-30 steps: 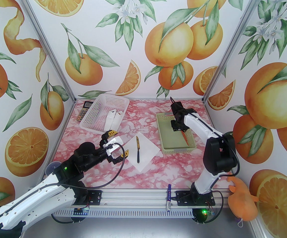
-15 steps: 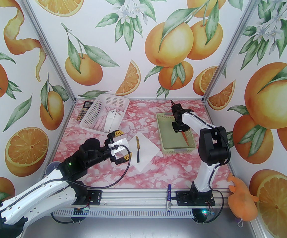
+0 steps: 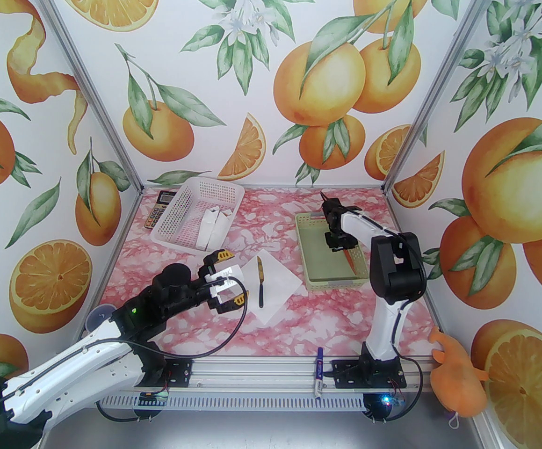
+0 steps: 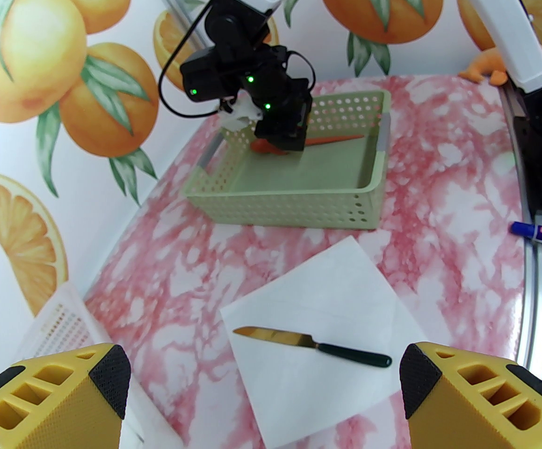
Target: Place the utensils on the paper napkin and roll it up
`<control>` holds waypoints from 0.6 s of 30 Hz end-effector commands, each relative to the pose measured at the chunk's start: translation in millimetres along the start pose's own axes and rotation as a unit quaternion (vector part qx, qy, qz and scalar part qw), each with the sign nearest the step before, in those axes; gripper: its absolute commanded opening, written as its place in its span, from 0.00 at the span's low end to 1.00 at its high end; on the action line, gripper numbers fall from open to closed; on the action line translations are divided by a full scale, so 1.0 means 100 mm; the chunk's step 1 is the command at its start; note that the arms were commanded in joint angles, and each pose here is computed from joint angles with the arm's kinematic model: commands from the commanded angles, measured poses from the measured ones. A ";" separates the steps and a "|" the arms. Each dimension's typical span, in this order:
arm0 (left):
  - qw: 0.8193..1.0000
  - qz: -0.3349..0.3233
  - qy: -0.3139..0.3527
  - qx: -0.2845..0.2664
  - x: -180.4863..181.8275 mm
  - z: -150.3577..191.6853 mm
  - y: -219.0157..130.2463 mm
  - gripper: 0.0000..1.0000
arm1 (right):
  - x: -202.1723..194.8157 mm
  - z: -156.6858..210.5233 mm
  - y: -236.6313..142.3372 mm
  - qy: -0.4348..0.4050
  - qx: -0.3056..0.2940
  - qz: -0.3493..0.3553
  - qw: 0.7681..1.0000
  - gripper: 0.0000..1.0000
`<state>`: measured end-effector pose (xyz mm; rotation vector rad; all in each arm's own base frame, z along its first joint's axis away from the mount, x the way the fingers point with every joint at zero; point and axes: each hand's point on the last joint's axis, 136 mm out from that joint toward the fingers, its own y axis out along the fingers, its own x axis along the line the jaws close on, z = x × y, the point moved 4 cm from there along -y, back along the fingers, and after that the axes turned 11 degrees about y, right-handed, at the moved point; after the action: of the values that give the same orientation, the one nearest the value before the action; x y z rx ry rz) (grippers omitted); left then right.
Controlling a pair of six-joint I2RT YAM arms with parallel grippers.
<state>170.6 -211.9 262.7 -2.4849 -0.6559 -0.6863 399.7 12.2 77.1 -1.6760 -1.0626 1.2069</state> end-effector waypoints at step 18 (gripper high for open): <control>1.000 0.007 0.009 0.002 -0.04 0.03 0.01 1.00 | -0.02 -0.02 0.24 0.008 0.013 -0.006 1.000 0.32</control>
<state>170.5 -212.0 262.4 -2.4803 -0.6517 -0.6956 403.6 6.1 66.3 -1.6759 -1.0454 1.2002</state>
